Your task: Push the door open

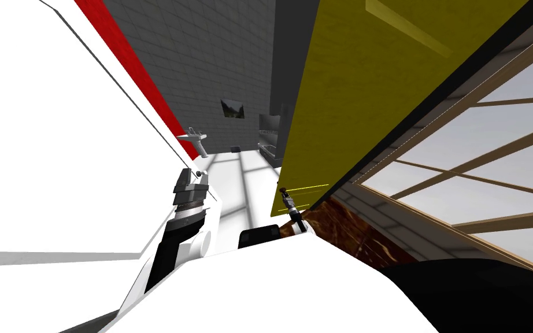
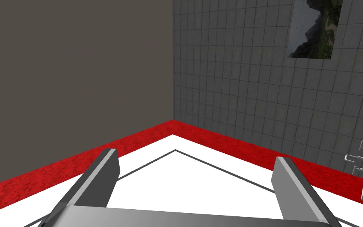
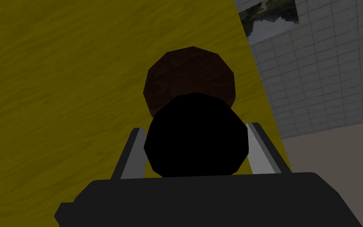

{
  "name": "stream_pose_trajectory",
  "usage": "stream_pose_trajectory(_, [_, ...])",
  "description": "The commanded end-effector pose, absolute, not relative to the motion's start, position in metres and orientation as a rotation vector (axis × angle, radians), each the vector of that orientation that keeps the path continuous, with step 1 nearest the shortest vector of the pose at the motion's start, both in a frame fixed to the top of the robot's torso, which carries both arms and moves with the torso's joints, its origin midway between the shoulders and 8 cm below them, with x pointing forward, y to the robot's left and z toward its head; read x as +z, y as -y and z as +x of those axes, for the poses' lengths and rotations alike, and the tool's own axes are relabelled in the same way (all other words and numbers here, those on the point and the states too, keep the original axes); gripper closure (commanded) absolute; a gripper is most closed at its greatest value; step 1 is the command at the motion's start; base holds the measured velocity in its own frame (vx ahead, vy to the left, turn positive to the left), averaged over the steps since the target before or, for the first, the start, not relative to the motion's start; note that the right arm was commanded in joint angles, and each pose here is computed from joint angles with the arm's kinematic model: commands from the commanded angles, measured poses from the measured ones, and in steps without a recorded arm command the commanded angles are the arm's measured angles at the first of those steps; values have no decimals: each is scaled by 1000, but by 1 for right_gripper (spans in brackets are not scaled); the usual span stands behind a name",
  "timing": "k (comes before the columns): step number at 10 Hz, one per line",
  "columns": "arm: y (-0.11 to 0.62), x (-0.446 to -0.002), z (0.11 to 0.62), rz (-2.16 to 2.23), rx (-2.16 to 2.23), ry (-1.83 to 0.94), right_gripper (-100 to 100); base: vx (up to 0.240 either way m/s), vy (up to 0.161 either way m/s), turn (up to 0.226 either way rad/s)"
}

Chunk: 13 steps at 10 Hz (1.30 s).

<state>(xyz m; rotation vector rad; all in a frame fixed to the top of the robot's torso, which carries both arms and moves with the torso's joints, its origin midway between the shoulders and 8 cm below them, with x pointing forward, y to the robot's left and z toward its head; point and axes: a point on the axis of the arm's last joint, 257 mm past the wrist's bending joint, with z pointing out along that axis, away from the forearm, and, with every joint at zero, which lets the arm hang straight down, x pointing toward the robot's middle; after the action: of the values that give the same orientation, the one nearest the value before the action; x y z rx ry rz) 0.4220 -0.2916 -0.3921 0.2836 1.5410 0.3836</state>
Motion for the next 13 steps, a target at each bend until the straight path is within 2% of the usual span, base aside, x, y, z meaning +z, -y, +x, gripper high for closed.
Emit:
stream_pose_trajectory(1, [295, -389, 425, 312, 406, -1529, 100, 35, 4, -27])
stream_pose_trajectory(13, [282, -388, 436, 592, 696, -1464, 100, 52, 9, -49])
